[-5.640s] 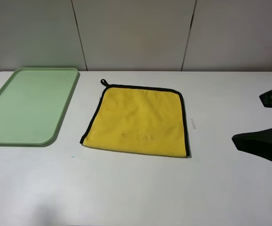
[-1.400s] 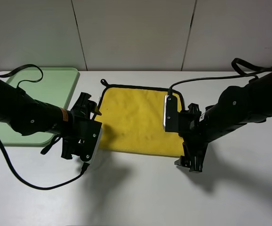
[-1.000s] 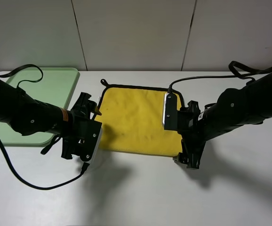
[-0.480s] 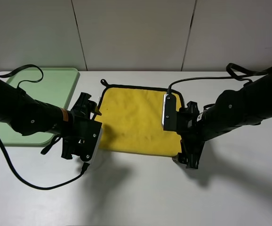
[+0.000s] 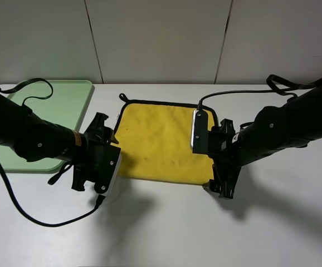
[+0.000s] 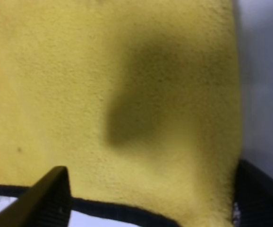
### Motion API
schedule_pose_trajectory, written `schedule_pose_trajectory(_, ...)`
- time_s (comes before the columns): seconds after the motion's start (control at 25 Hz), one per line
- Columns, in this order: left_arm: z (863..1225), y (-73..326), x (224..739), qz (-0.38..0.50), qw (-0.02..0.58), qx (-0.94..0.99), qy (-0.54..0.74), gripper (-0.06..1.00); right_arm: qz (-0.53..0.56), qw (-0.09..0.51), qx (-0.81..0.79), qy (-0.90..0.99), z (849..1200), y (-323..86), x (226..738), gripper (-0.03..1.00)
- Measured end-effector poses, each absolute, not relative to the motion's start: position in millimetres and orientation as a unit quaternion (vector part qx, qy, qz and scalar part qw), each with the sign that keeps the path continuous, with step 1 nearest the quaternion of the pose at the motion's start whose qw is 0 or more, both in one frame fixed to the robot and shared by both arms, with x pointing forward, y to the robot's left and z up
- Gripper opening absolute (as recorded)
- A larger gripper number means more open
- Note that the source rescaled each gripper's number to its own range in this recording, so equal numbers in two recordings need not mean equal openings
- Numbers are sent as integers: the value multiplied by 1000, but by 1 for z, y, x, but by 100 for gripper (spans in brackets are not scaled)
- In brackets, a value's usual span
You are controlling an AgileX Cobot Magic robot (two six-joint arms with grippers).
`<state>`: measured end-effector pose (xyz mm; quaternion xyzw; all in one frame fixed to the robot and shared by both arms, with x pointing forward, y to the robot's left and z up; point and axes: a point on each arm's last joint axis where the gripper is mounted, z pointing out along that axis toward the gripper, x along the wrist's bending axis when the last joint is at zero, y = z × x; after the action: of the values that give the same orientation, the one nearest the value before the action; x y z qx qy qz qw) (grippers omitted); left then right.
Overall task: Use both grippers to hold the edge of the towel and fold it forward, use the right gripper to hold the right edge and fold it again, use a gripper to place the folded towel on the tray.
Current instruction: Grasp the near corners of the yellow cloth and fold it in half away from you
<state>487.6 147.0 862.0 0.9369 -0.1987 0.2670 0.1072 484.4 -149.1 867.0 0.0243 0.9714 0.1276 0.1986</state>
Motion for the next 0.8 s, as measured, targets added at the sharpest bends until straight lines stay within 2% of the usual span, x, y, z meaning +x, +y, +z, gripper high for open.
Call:
schedule_pose_trajectory(0.44,859,148,486,255,101,941,-199,49,123,176,28,976,865,-149,481,81)
schedule_pose_trajectory(0.8,857,149,486,251,100,942,-199,41,119,156,28,980,862,-149,477,54)
